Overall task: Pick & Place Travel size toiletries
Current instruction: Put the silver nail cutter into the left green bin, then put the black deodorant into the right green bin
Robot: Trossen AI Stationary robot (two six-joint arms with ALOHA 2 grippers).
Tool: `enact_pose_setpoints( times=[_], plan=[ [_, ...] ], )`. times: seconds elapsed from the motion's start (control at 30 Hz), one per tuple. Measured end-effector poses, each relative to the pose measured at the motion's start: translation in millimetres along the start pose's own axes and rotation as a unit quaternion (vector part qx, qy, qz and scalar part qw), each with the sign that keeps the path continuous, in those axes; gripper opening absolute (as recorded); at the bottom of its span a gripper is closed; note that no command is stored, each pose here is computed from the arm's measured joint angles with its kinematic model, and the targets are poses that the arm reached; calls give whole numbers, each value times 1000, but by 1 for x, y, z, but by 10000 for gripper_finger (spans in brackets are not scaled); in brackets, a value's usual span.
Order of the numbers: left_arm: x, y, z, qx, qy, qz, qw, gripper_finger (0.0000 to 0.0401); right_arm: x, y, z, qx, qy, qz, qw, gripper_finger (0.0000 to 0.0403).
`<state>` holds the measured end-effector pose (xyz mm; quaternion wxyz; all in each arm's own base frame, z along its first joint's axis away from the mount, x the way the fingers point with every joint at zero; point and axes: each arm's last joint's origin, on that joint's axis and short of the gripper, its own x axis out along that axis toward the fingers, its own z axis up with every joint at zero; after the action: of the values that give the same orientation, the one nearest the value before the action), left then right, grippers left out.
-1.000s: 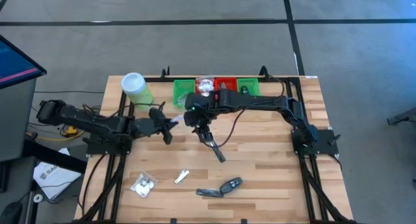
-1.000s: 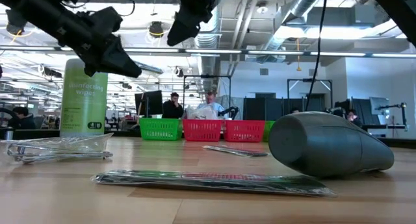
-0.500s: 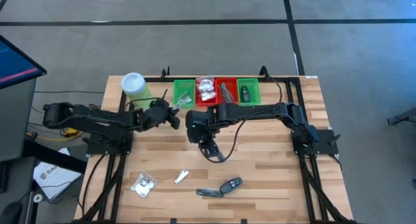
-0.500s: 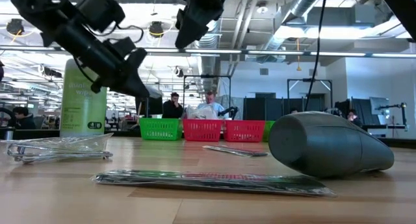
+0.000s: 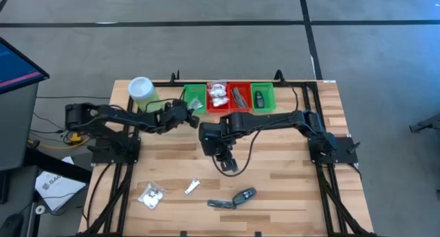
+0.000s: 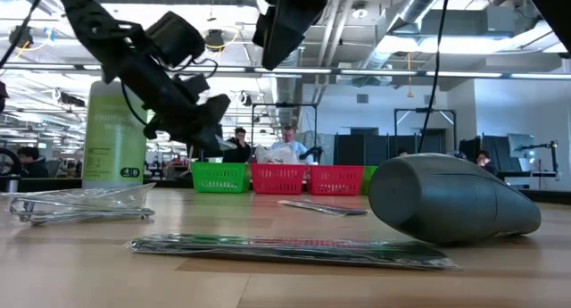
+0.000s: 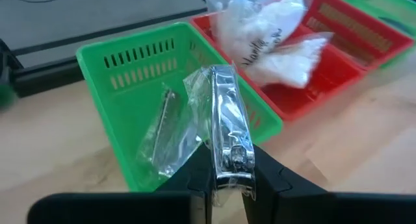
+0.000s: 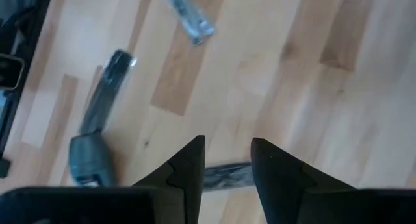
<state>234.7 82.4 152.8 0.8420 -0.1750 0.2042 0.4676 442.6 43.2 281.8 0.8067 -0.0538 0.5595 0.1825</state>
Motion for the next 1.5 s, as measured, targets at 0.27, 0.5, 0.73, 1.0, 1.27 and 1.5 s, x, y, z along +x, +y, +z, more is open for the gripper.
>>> enact_pose_setpoints(
  times=[0.27, 0.5, 0.73, 1.0, 1.27, 1.5],
  plan=[
    [24, 3, 9, -18, 9, 25, 999, 49, 3, 14, -2, -12, 25, 11, 1000, 116],
    [26, -1, 15, -19, -1, 19, 1000, 58, 3, 17, -5, 3, 45, 15, 999, 116],
    [28, 1, 16, -25, 5, 10, 1000, 75, 5, 30, -4, 4, 51, 20, 998, 116],
    [27, 0, 16, -12, 4, 5, 1000, 94, 8, 44, -2, 5, 53, 23, 998, 116],
    [23, -6, 13, 23, 9, -14, 1000, 96, 10, 59, -2, 27, 64, 8, 998, 116],
    [-4, -20, 17, 41, -15, -67, 997, 96, 13, 79, -3, 64, 82, -36, 994, 116]
  ],
)
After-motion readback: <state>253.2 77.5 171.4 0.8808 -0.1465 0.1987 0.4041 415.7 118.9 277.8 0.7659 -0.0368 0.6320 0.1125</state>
